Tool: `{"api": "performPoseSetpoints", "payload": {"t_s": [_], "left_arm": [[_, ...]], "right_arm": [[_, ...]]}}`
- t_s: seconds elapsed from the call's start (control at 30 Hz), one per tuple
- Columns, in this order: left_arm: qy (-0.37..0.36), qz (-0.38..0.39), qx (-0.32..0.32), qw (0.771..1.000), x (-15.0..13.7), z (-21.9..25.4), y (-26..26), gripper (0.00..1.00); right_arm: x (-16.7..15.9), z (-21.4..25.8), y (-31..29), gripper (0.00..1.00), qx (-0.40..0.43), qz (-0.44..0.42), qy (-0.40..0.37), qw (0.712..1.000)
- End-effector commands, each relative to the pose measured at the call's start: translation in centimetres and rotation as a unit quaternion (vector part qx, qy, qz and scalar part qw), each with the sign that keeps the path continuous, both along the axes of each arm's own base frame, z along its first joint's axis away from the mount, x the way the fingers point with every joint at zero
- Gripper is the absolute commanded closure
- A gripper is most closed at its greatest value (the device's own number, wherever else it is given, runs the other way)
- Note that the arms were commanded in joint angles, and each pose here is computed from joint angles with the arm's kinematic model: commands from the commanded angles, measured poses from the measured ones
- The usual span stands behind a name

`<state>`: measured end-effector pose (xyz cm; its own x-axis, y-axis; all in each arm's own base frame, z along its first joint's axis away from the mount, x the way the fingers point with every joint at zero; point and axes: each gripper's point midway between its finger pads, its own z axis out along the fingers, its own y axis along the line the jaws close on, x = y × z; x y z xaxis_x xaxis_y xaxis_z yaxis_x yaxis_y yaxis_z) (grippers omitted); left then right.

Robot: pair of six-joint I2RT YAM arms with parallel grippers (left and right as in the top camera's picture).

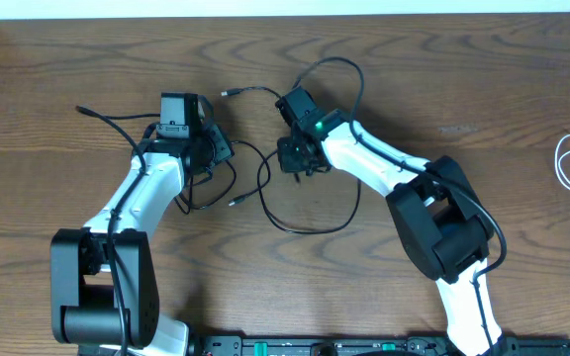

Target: Untangle cables

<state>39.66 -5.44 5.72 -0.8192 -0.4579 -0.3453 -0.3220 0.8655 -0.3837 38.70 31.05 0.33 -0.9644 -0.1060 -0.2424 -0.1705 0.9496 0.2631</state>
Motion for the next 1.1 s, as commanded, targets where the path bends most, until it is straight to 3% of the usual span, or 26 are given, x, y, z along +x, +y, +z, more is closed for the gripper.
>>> {"api": "performPoseSetpoints", "payload": {"t_s": [0.0,0.27,0.5,0.67,0.97,1.07], "left_arm": [[-0.004,0.005,0.005,1.000,0.2,0.4,0.3,0.55],[-0.004,0.005,0.005,1.000,0.2,0.4,0.3,0.55],[-0.004,0.005,0.005,1.000,0.2,0.4,0.3,0.55],[-0.004,0.005,0.005,1.000,0.2,0.4,0.3,0.55],[-0.004,0.005,0.005,1.000,0.2,0.4,0.3,0.55],[-0.004,0.005,0.005,1.000,0.2,0.4,0.3,0.55]], "right_arm": [[-0.3,-0.9,-2.1,0.99,-0.052,-0.019,-0.004,0.998],[-1.4,-1.6,-6.7,0.99,-0.103,-0.060,0.052,0.992],[-4.1,-1.9,-8.1,0.93,-0.136,-0.051,0.102,0.984],[-4.8,-1.9,-9.1,0.95,-0.148,-0.055,0.123,0.980],[-6.7,-1.5,-6.2,0.70,-0.068,-0.038,0.180,0.981],[-6.9,-1.5,-5.9,0.78,-0.069,-0.033,0.180,0.981]]}}
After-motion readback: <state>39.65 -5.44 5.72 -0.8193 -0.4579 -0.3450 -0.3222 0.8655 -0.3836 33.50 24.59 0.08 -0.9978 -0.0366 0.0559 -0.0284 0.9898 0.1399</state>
